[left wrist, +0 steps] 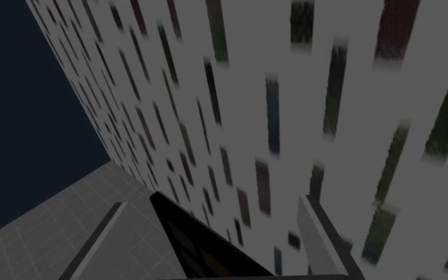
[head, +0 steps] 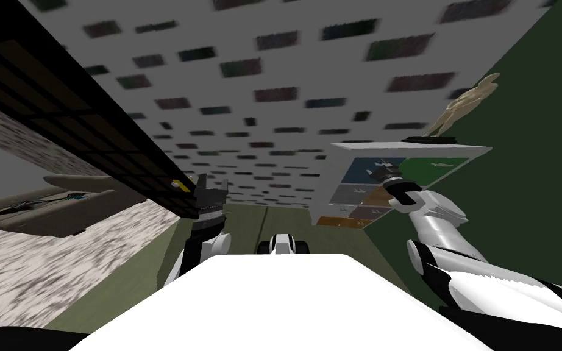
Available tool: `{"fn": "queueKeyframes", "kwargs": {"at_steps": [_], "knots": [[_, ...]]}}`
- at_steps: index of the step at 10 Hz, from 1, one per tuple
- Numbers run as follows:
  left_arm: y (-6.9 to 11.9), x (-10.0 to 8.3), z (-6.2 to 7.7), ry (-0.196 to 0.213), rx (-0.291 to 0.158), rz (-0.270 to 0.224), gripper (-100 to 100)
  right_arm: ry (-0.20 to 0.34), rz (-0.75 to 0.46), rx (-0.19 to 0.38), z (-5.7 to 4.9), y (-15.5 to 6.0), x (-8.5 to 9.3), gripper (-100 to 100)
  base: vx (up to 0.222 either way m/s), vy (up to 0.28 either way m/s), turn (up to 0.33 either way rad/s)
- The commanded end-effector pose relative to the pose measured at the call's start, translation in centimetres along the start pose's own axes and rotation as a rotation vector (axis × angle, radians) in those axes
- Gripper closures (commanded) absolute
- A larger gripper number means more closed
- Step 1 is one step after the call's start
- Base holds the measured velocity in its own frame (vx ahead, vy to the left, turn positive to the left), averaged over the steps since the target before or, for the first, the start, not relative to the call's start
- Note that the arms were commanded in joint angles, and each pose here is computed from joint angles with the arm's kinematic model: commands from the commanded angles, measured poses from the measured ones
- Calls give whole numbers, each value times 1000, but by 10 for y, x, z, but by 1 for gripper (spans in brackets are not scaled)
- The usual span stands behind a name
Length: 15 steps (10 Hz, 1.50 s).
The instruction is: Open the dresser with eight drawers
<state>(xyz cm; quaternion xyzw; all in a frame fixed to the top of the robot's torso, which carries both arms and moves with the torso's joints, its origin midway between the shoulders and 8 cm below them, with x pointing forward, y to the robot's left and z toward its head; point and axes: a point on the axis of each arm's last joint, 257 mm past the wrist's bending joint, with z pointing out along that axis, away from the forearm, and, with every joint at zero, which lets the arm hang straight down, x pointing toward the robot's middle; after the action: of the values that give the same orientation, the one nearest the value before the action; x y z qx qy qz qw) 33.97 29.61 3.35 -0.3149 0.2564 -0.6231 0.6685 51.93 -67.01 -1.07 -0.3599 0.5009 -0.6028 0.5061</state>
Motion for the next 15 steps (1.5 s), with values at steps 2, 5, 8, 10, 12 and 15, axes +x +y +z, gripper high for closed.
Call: {"fn": "queueKeyframes", "kwargs": {"at_steps": [2,5,8,10,12,15], "knots": [[0,0,0,0,0,0,0,-30,2,-2,0,1,-13,100,22,8,-155],[0,0,0,0,-1,1,0,-136,24,-18,-6,10,-53,100,222,-4,-415],[0,0,0,0,-1,1,0,-213,30,-5,-8,3,-85,100,183,36,-327],[0,0,0,0,-1,1,0,-275,44,-9,-14,5,-110,100,153,16,-316],[0,0,0,0,-1,1,0,-337,61,-15,-21,8,-135,100,163,24,-324],[0,0,0,0,0,1,0,-459,101,-34,-39,14,-183,100,148,71,-319]]}}
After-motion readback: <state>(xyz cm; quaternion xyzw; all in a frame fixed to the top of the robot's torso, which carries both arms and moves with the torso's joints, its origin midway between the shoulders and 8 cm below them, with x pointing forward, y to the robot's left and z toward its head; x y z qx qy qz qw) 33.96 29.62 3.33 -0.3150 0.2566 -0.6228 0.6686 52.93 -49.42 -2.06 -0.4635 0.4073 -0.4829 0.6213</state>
